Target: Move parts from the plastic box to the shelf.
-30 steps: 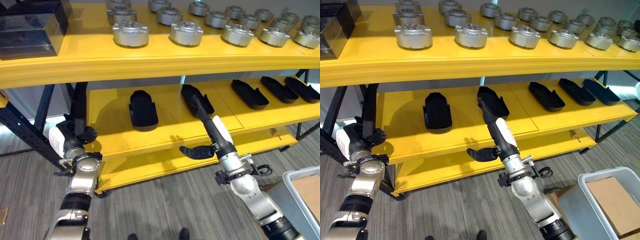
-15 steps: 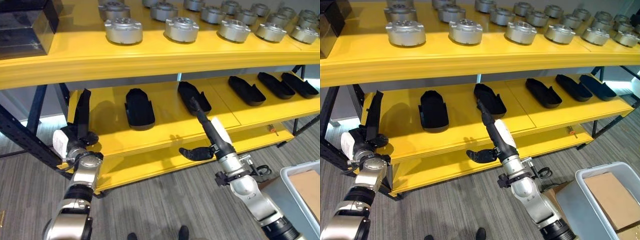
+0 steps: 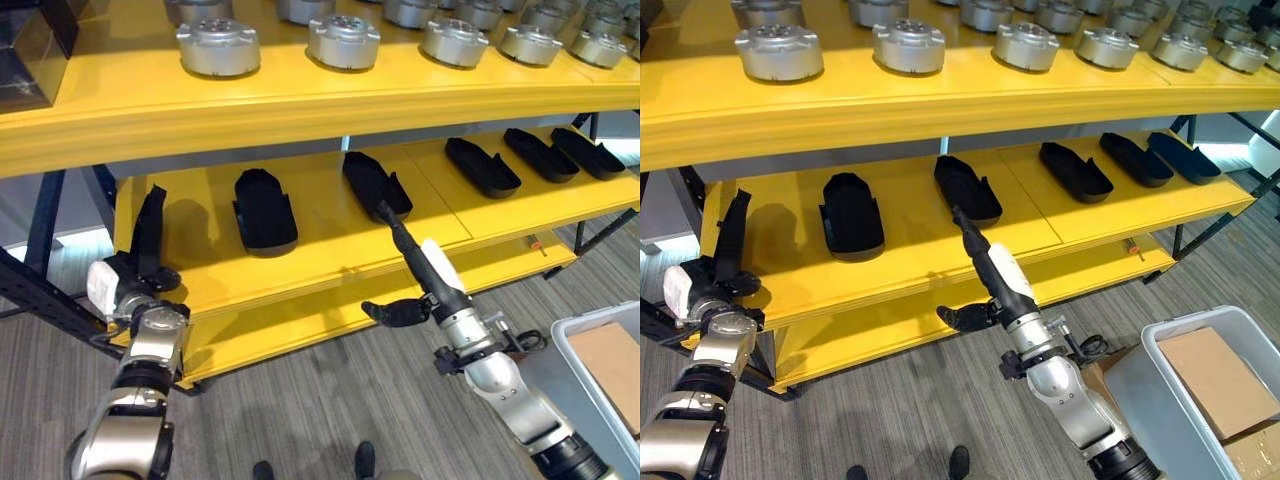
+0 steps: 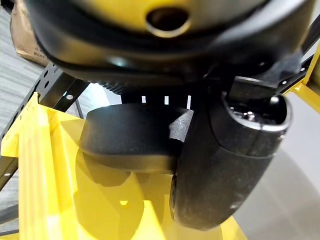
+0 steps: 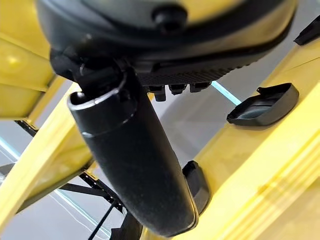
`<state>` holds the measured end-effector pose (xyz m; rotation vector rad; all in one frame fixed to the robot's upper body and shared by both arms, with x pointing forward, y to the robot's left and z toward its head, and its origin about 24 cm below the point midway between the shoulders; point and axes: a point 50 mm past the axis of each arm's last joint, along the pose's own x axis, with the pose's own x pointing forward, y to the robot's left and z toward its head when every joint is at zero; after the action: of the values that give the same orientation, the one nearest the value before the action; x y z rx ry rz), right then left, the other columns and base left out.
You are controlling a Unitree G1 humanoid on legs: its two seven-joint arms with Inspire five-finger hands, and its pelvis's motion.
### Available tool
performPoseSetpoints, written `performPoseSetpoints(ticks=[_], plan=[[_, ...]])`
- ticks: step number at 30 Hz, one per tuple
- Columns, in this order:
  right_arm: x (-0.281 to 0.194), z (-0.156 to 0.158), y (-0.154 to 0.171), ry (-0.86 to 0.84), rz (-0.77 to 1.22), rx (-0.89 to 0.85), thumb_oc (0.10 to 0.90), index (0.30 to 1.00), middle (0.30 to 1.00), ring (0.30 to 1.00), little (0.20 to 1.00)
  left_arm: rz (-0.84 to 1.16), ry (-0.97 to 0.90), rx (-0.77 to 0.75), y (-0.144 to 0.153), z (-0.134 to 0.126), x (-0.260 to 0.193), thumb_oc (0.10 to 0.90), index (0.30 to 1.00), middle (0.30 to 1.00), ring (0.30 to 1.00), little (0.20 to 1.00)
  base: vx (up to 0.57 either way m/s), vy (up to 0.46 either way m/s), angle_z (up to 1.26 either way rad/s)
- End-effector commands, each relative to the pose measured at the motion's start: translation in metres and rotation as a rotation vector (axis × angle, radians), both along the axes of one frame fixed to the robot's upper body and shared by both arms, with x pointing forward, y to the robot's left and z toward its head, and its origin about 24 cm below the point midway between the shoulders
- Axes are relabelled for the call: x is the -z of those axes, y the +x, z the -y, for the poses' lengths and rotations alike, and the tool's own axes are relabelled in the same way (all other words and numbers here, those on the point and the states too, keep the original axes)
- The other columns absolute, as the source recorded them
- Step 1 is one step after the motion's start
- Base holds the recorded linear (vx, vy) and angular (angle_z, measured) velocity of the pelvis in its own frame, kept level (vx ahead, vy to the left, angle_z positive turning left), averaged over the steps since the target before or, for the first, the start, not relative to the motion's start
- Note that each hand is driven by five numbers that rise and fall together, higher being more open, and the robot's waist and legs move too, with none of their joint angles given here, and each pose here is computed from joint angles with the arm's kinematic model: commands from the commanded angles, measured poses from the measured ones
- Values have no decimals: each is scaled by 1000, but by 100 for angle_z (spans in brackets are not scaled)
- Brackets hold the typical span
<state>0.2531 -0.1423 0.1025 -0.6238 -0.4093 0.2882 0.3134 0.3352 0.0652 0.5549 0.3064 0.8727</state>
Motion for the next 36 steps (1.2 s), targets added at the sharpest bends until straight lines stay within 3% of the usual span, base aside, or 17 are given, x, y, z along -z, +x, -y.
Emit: performPoseSetpoints(ticks=[1,7,23,24,26,36], plan=[[-57,-4,-3,66,275,-77,900,1000,1000,1000,1000,232,192,-8,32,-12,-96,400,300,300,300,300,0,0,0],[-60,-6,-3,62,288,-95,900,1000,1000,1000,1000,183,230,-32,31,-24,-103,400,300,300,300,300,-48,19,-5],[-67,-7,-3,65,324,-107,900,1000,1000,1000,1000,170,254,-35,36,-24,-113,400,300,300,300,300,-15,5,0],[-67,-7,-3,66,324,-109,900,1000,1000,1000,1000,179,258,-31,37,-23,-115,518,465,465,465,465,0,0,0],[-66,-7,-4,64,318,-112,900,1000,1000,1000,1000,166,242,-37,36,-25,-113,900,1000,1000,1000,1000,0,0,0],[-63,-4,-5,50,301,-112,900,1000,1000,1000,1000,148,243,-48,33,-32,-114,900,1000,1000,1000,1000,0,0,0]])
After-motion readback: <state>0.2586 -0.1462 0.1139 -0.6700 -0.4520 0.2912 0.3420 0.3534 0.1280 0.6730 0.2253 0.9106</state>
